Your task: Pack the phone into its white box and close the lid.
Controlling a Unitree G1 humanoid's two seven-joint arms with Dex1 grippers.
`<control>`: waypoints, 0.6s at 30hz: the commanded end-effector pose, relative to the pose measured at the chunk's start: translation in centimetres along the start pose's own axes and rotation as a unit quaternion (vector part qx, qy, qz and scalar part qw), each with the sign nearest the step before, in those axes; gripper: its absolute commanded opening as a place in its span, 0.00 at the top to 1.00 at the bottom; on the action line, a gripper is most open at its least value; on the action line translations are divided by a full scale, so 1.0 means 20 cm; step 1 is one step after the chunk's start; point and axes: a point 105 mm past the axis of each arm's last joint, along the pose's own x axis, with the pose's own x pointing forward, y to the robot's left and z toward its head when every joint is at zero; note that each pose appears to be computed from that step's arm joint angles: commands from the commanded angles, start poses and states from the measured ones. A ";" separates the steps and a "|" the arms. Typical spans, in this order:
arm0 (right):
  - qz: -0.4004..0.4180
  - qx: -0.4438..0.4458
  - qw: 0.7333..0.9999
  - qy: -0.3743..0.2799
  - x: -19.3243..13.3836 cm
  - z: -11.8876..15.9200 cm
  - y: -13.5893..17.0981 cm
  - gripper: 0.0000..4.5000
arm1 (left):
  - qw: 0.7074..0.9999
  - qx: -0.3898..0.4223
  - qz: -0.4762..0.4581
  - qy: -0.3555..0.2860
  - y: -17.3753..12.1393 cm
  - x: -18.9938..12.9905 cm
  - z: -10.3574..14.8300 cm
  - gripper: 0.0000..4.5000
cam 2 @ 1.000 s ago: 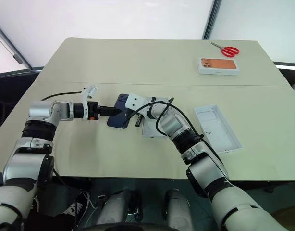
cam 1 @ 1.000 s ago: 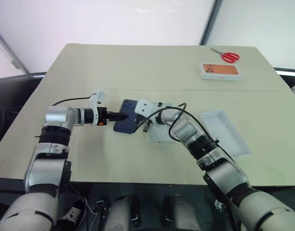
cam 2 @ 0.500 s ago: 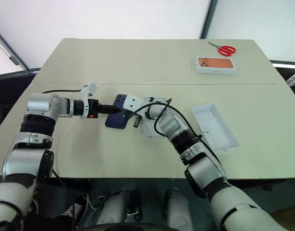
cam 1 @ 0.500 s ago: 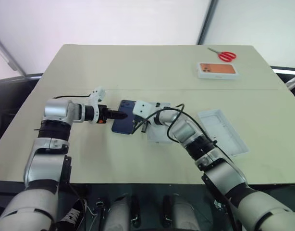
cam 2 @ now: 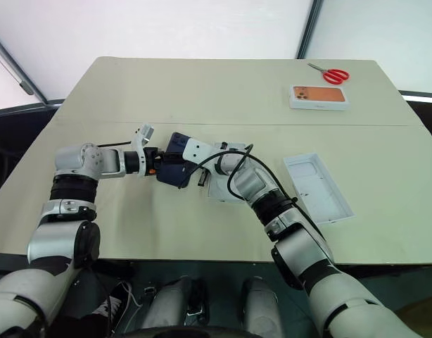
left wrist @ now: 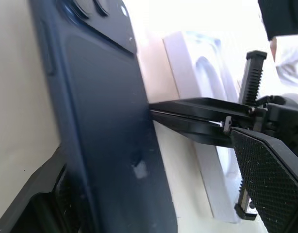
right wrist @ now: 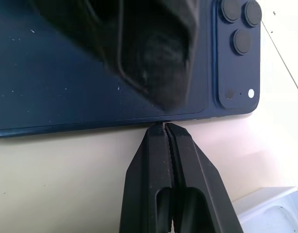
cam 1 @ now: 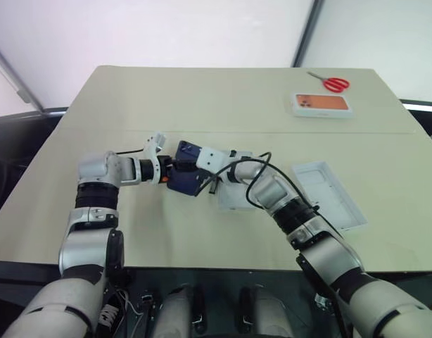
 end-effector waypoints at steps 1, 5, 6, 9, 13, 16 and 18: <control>0.000 -0.011 1.000 -0.021 0.01 0.07 0.01 0.99 | 0.999 -0.024 0.010 0.038 0.04 0.04 -0.11 0.02; -0.001 -0.013 1.000 -0.022 0.01 0.08 0.00 0.99 | 0.999 -0.044 0.005 0.012 0.06 0.01 -0.08 0.02; -0.002 -0.013 1.000 -0.022 0.01 0.07 0.00 0.99 | 0.999 -0.041 0.003 0.006 0.06 0.00 -0.08 0.02; -0.001 -0.017 1.000 -0.019 0.00 0.06 0.00 1.00 | 0.999 -0.050 0.000 0.004 0.08 -0.02 -0.10 0.08; -0.001 -0.016 1.000 -0.017 0.00 0.05 0.00 1.00 | 0.998 -0.056 -0.003 0.002 0.08 -0.03 -0.11 0.41; -0.001 -0.017 1.000 -0.018 0.00 0.05 0.00 1.00 | 0.998 -0.065 -0.002 0.000 0.08 -0.04 -0.12 0.41; -0.001 -0.018 1.000 -0.018 0.00 0.06 0.00 1.00 | 0.998 -0.070 -0.005 -0.002 0.08 -0.04 -0.12 0.41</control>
